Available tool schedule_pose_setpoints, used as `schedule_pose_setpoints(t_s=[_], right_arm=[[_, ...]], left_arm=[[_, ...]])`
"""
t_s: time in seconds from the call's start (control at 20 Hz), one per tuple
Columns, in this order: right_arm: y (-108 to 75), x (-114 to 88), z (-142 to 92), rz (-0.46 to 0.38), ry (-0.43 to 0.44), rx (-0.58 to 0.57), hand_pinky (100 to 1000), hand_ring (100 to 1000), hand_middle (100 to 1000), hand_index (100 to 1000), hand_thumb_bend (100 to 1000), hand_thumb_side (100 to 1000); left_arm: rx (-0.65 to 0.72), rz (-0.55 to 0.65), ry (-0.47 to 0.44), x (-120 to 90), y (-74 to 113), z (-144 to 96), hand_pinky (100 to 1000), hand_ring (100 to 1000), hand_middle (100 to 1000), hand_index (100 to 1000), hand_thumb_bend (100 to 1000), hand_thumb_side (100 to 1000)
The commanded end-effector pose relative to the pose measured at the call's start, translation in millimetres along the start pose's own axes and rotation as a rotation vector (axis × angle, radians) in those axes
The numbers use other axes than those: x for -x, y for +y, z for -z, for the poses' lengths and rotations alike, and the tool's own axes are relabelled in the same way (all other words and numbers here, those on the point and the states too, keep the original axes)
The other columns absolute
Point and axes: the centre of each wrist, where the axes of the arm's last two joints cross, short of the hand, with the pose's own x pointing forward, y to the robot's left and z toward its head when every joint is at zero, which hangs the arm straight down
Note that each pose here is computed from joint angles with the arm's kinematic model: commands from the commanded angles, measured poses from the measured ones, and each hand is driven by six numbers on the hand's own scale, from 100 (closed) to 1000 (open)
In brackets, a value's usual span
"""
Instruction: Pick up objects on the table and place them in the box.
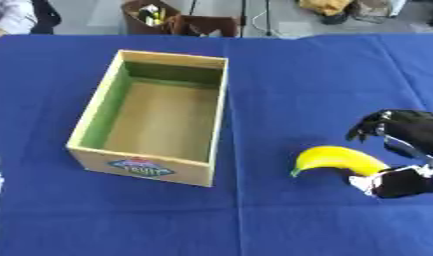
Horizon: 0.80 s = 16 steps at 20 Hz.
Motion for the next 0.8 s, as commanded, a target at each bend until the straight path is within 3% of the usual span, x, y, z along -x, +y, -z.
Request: schedule_pose_setpoints(t_s=[0.05,0.35,0.8], right_arm=[[-7.2,0.4,-2.5,-0.023,0.012,0.030,805,844,638,791,235,677],[-5.0,-0.5,-2.4,-0.016,0.017,0.024,804,844,640,792,209,673],[-1.2,-1.9,-2.2,-0.014,0.034,-0.006,807,854,653,805,252,658]], left_arm=[[0.001,-0.007,-0.030,-5.9,1.4,5.6,560,687,745,905,100,1000],[0.001,-0.009,-0.028,-5.9,1.0,5.3,560,687,745,905,100,1000],[0.002,-0.013,-0.028,-6.2,0.4,5.3,559,687,745,906,100,1000]])
